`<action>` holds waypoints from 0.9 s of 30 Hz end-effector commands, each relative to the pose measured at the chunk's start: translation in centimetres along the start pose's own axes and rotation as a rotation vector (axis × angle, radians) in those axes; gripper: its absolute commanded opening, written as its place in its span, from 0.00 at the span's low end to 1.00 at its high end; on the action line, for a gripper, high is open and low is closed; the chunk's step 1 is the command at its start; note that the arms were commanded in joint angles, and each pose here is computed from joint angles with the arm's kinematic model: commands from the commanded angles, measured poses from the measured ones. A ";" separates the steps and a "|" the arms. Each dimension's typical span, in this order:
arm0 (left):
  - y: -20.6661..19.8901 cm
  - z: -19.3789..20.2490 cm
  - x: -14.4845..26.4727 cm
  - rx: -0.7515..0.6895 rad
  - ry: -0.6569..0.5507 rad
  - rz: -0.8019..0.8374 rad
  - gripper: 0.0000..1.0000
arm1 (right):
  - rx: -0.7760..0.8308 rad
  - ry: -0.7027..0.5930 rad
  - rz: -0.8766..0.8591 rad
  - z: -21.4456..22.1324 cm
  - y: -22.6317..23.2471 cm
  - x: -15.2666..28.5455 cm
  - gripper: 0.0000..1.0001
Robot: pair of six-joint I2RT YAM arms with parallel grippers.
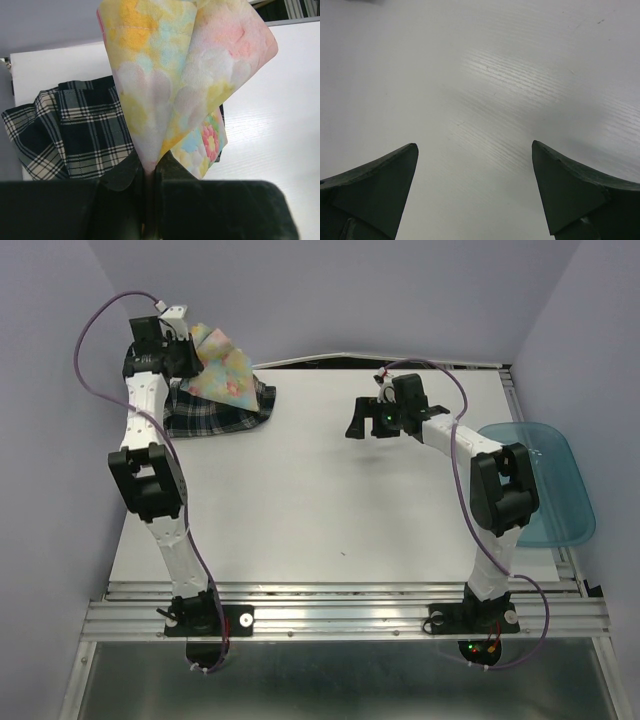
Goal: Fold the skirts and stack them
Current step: Neatly place the folded skirt to the corner
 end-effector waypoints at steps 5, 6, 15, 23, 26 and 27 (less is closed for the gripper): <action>4.3 1.3 -3.0 -0.001 -0.005 -0.037 0.00 | 0.023 -0.002 -0.001 0.2 -0.1 0.0 1.00; 5.3 1.8 -3.5 0.012 0.003 -0.051 0.00 | 0.022 0.004 0.001 0.4 -0.2 -0.1 1.00; 9.4 2.5 -5.5 0.048 0.014 -0.122 0.07 | 0.009 0.026 -0.007 1.0 -0.3 -0.6 1.00; 10.3 0.9 -4.4 0.048 -0.021 -0.160 0.47 | 0.011 0.022 -0.011 0.9 0.0 -0.1 1.00; 10.4 -0.5 -3.2 0.008 -0.055 -0.206 0.56 | 0.011 0.021 -0.011 0.9 0.0 0.0 1.00; 10.4 -1.6 -2.3 -0.015 -0.082 -0.230 0.57 | 0.011 0.019 -0.013 0.8 0.1 0.1 1.00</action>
Point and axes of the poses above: each gripper's point midway between its finger pads, its own x axis back along the fingers, its own y axis along the line the jaws close on, z = x × y, the point moved 3 cm from there along x, back along the fingers, and after that the axes turned 15 degrees about x, right-handed, at the moved point
